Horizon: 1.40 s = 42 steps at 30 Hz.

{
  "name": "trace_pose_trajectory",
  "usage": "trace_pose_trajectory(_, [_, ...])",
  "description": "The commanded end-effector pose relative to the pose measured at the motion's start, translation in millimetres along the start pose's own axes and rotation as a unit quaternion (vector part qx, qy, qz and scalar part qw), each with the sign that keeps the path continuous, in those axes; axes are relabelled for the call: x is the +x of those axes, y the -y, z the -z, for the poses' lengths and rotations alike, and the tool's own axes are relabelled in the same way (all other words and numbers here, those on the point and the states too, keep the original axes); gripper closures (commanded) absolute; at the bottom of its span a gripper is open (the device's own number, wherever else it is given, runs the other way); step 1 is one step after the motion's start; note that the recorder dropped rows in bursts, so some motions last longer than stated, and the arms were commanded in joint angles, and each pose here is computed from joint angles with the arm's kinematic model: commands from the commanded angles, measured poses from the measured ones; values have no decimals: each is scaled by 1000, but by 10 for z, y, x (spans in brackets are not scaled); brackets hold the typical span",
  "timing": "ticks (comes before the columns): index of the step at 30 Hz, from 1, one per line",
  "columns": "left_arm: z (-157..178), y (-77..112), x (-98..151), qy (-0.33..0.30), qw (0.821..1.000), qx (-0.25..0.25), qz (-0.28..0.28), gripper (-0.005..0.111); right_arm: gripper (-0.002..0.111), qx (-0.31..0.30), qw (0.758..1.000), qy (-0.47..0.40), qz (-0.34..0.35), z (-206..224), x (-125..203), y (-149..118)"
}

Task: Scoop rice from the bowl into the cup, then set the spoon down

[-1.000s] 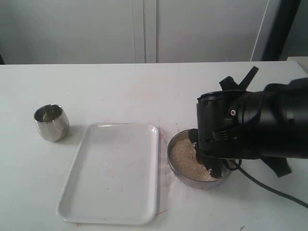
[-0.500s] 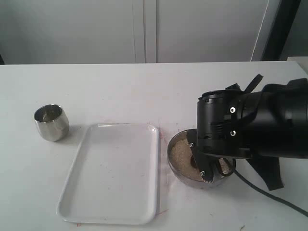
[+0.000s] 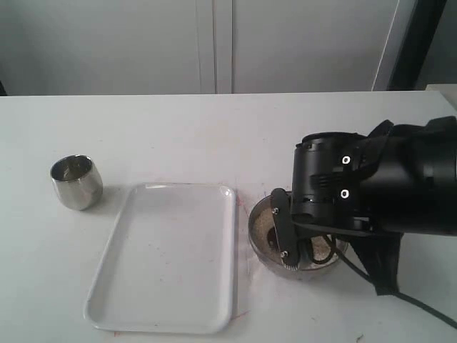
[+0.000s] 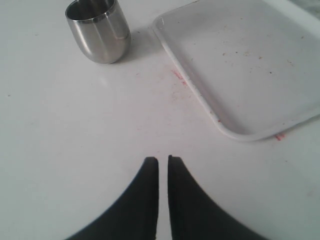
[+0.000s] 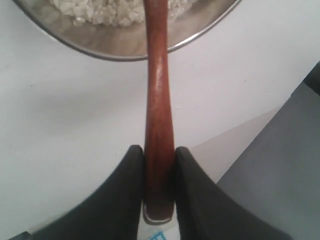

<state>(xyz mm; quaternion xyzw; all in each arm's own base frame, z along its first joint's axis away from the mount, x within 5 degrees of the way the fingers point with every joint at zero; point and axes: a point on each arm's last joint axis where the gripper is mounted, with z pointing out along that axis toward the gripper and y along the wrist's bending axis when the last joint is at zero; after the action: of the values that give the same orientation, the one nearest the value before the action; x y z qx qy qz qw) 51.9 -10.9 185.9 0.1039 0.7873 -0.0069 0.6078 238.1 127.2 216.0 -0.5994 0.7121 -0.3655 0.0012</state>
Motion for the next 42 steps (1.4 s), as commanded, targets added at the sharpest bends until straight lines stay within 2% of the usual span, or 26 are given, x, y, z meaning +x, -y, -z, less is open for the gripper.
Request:
trace_pose_trajectory(1, [-4,5,17,-2,1000,1,4,92,108,-19,999,14,-33,1,-32,-44])
trace_pose_trajectory(6, [-4,5,17,-2,1000,1,4,92,108,-51,997,22,-49,-11,-71,-105])
trace_pose_trajectory(15, [-4,5,17,-2,1000,1,4,92,108,-64,995,-45,-56,-132,-101,-165])
trace_pose_trajectory(25, [-4,5,17,-2,1000,1,4,92,108,-8,998,-51,-47,-121,-64,-58])
trace_pose_trajectory(32, [-4,5,17,-2,1000,1,4,92,108,60,996,-56,-26,-80,-13,75])
trace_pose_trajectory(35, [-4,5,17,-2,1000,1,4,92,108,66,996,-58,-15,-79,-11,86])
trace_pose_trajectory(42, [-4,5,17,-2,1000,1,4,92,108,69,993,-65,74,-76,-9,103])
